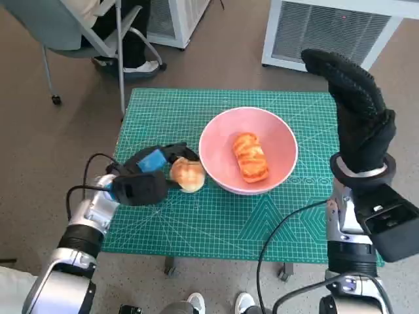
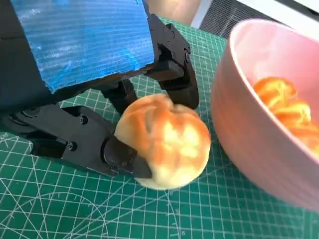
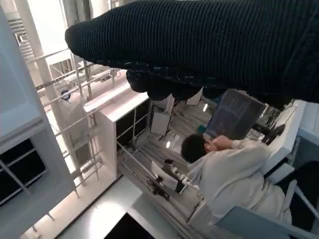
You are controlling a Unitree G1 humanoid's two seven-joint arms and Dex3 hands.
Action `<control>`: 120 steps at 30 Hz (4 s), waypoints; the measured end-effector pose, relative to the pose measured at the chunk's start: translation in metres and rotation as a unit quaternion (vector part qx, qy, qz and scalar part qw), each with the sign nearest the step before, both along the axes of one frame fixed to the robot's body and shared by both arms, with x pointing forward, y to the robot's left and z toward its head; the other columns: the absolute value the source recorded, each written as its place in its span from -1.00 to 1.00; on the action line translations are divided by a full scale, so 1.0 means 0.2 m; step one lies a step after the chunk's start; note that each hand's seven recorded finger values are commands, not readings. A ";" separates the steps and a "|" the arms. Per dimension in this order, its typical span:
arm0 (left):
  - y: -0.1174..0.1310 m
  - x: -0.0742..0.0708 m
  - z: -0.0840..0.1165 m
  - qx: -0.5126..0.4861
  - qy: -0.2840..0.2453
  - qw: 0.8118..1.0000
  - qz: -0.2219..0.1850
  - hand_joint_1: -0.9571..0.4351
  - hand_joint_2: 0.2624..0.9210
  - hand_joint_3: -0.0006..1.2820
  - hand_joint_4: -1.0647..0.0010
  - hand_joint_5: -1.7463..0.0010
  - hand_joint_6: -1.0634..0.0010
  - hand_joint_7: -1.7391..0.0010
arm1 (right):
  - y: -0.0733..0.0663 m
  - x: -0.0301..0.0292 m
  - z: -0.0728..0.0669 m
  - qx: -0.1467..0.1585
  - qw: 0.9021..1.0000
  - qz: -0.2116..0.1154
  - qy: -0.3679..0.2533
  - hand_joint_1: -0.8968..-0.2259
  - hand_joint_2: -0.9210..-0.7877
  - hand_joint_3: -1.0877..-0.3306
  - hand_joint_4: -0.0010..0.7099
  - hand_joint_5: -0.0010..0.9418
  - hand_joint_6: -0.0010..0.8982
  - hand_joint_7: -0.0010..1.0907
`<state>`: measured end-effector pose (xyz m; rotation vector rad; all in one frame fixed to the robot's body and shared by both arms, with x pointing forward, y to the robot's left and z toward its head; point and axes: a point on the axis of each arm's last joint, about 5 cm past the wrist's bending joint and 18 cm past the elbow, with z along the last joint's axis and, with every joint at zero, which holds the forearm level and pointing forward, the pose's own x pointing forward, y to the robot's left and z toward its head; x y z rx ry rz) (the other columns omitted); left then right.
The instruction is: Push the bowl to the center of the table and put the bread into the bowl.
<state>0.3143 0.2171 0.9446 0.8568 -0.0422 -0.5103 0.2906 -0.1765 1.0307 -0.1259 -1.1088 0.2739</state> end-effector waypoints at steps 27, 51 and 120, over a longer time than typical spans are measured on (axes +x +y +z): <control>-0.24 0.05 0.61 -0.102 -0.293 0.950 -0.032 0.38 0.96 -0.98 -0.53 -0.17 -0.27 -0.29 | 0.01 0.011 -0.01 0.006 1.000 -0.002 0.003 -0.10 -1.00 0.01 -0.10 -1.00 -0.89 0.14; -0.51 0.16 0.50 0.023 -0.105 0.976 -0.187 0.14 0.99 -0.88 0.65 0.81 0.53 0.70 | 0.02 -0.004 0.02 0.011 1.000 -0.008 -0.012 -0.09 -1.00 0.01 -0.10 -1.00 -0.89 0.14; -0.46 0.04 0.64 -0.518 -0.320 0.767 -0.203 -0.48 1.00 -0.07 0.62 0.98 1.00 0.31 | 0.06 -0.015 0.21 -0.002 0.999 -0.041 -0.033 -0.13 -1.00 0.00 -0.21 -1.00 -0.91 0.20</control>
